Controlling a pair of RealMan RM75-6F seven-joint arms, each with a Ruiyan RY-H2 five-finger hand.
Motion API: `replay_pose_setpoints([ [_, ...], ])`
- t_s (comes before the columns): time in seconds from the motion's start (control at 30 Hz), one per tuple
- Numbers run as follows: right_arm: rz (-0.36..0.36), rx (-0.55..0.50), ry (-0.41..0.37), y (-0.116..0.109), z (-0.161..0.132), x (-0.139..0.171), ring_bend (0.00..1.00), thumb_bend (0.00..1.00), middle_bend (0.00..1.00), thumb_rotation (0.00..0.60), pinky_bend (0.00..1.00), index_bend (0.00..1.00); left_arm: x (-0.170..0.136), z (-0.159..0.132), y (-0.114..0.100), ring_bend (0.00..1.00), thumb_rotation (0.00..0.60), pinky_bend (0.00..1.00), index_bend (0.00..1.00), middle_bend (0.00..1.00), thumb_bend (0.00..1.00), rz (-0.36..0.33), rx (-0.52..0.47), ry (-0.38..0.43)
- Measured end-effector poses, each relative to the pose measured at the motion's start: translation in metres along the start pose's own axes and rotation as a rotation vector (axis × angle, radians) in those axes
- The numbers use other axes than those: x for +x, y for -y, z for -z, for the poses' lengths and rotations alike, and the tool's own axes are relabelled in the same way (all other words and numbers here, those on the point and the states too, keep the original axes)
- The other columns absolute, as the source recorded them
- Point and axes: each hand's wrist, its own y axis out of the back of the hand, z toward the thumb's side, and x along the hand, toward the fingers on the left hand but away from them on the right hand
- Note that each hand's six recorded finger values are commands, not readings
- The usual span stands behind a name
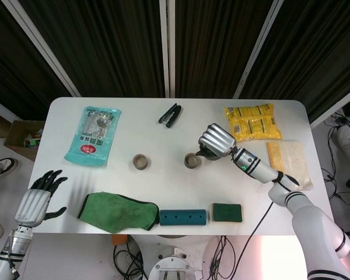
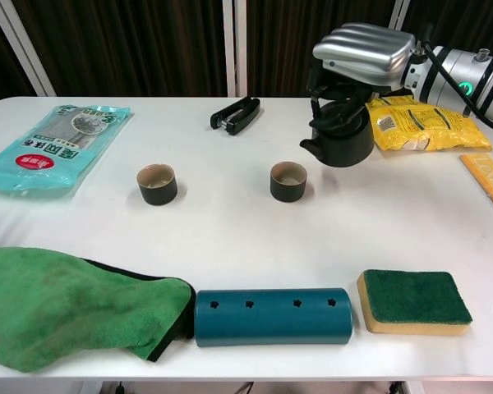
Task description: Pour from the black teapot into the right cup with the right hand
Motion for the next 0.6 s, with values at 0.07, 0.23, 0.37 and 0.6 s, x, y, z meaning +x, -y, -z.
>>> replay_pose_setpoints([
  [0.07, -0.003, 0.012, -0.009, 0.001, -0.001, -0.001, 0.99, 0.36, 1.0, 0.51, 0.84, 1.0, 0.0, 0.0, 0.001, 0.07, 0.6, 0.23, 0.22, 0.09, 0.13, 0.002, 0.0, -0.002],
  [0.23, -0.01, 0.024, -0.022, 0.004, -0.003, -0.004, 0.99, 0.36, 1.0, 0.511, 0.84, 1.0, 0.0, 0.0, 0.001, 0.07, 0.6, 0.23, 0.22, 0.09, 0.13, 0.003, -0.002, -0.002],
  [0.37, -0.017, 0.048, -0.045, 0.005, -0.007, -0.007, 0.99, 0.36, 1.0, 0.51, 0.84, 1.0, 0.001, 0.001, 0.002, 0.07, 0.6, 0.23, 0.22, 0.09, 0.13, 0.004, -0.004, -0.003],
  [0.6, -0.024, 0.075, -0.068, 0.005, -0.012, -0.011, 0.99, 0.36, 1.0, 0.512, 0.84, 1.0, 0.001, 0.001, 0.002, 0.07, 0.6, 0.23, 0.22, 0.09, 0.13, 0.005, -0.006, -0.002],
])
